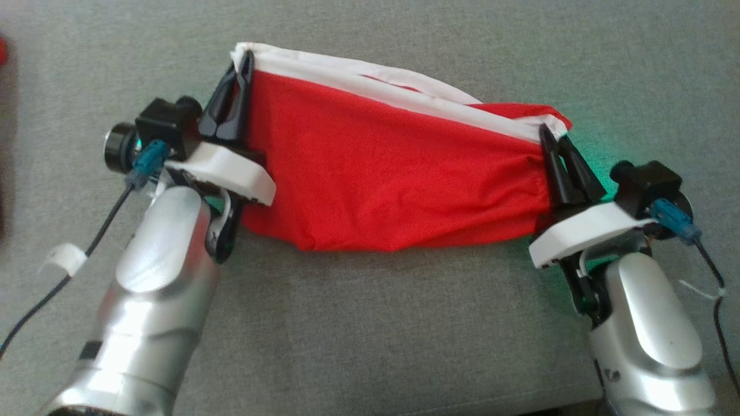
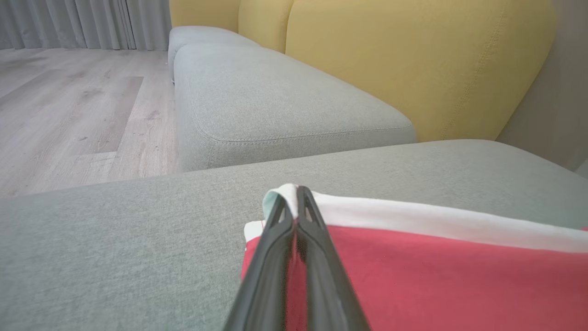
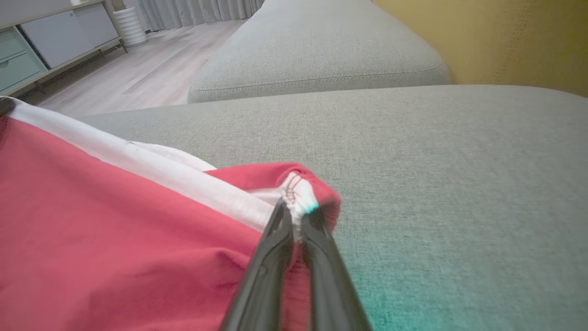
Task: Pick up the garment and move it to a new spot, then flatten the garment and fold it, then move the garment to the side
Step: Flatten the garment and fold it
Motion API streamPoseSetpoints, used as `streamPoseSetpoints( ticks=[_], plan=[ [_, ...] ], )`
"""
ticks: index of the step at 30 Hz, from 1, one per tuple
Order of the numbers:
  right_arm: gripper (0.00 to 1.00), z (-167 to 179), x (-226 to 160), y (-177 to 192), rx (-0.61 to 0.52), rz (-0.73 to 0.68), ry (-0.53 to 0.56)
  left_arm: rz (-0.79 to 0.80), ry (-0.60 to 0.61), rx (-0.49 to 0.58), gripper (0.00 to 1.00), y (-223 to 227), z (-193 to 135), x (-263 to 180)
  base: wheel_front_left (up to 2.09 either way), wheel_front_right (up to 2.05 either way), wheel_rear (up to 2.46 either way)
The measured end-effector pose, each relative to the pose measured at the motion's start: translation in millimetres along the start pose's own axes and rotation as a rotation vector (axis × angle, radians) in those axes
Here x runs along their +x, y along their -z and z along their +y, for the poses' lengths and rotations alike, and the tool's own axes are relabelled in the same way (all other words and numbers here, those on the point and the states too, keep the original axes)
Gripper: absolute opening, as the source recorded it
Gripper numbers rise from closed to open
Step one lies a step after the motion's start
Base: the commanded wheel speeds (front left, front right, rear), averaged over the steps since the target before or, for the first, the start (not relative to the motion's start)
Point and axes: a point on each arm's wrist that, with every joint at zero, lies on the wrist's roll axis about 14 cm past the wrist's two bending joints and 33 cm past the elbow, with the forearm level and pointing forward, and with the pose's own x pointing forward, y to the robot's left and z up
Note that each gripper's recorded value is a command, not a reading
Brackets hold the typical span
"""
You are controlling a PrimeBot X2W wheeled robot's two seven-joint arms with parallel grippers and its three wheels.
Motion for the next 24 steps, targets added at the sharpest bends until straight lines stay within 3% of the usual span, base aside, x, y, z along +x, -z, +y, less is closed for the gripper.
streamPoseSetpoints(
  ticks=[3, 4, 5, 6, 7, 8, 9, 10, 24],
  plan=[
    [0.0, 0.1, 5.2, 4.7, -0.005, 0.011, -0.005, 0.024, -0.006, 0.012, 0.0, 8.7, 5.4, 9.5, 0.0, 0.0, 0.0],
    [0.05, 0.1, 6.1, 5.7, -0.006, 0.014, -0.007, 0.033, -0.008, 0.02, 0.0, 11.0, 7.0, 11.4, 0.0, 0.0, 0.0],
    [0.26, 1.1, 6.8, 6.1, -0.003, 0.012, -0.01, 0.045, -0.011, 0.025, 0.0, 13.2, 8.5, 13.1, 0.0, 0.0, 0.0],
    [0.93, 2.6, 7.5, 6.1, 0.002, 0.011, -0.015, 0.054, -0.012, 0.027, 0.0, 14.6, 9.4, 14.1, 0.0, 0.0, 0.0],
    [1.0, 3.8, 7.5, 4.9, 0.005, 0.003, -0.018, 0.058, -0.013, 0.028, 0.05, 15.1, 10.0, 14.9, 0.0, 0.0, 0.0],
    [1.0, 4.5, 7.2, 5.3, 0.006, 0.001, -0.02, 0.059, -0.015, 0.029, 0.42, 14.9, 10.2, 15.2, 0.0, 0.0, 0.0],
    [1.0, 4.7, 6.7, 5.9, 0.007, 0.001, -0.02, 0.063, -0.017, 0.032, 0.93, 15.3, 10.7, 15.1, 0.0, 0.0, 0.0],
    [1.0, 4.7, 6.7, 5.9, 0.007, 0.001, -0.02, 0.063, -0.017, 0.032, 1.0, 15.3, 10.7, 15.1, 0.0, 0.0, 0.0],
    [1.0, -4.8, -18.8, -4.8, -0.064, 0.008, 0.024, 0.173, -0.034, 0.014, 1.0, 21.8, 4.2, -12.6, 0.0, 0.0, 0.0]
  ],
)
